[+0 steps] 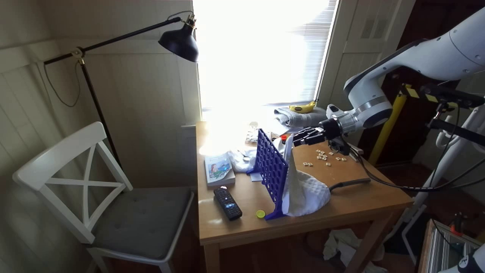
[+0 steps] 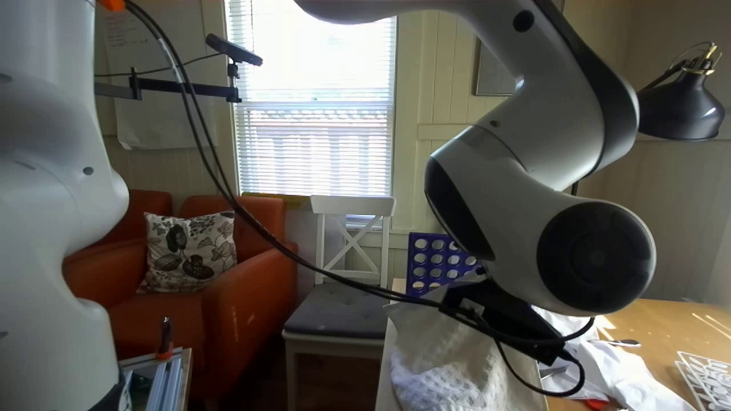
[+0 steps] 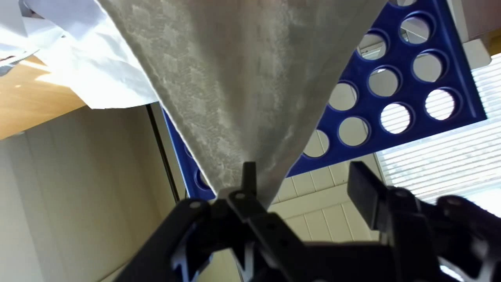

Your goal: Move the white towel to the space in between the spatula and blue object

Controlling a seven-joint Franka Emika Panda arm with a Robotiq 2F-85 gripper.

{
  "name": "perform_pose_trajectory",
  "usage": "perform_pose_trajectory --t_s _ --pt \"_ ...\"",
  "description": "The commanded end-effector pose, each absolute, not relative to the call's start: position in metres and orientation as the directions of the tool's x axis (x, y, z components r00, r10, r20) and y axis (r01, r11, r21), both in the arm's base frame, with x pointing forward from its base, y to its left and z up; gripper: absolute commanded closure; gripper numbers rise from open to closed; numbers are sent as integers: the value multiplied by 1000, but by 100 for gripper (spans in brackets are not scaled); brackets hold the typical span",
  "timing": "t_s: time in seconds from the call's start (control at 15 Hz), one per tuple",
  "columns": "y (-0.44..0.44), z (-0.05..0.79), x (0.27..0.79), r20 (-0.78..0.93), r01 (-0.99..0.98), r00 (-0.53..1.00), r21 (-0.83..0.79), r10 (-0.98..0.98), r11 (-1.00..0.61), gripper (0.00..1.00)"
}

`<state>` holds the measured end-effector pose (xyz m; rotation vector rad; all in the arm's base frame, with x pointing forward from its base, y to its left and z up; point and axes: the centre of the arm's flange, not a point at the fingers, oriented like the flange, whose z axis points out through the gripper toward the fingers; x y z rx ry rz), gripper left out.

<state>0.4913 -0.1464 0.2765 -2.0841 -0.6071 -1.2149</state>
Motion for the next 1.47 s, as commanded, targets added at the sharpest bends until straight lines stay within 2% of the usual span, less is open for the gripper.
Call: perform_pose_trajectory --t_s 0.0,0.07,0.67,1.13,1.4 --pt "-147 284 487 898 654 433 -254 78 -712 7" --pt "-145 284 486 884 663 461 -283 80 -693 0" --pt "-154 278 483 773 483 621 -245 131 -841 0" --pt "-185 282 467 555 246 815 -72 166 -967 0" --pt "-187 252 456 375 246 908 -117 186 -962 0"
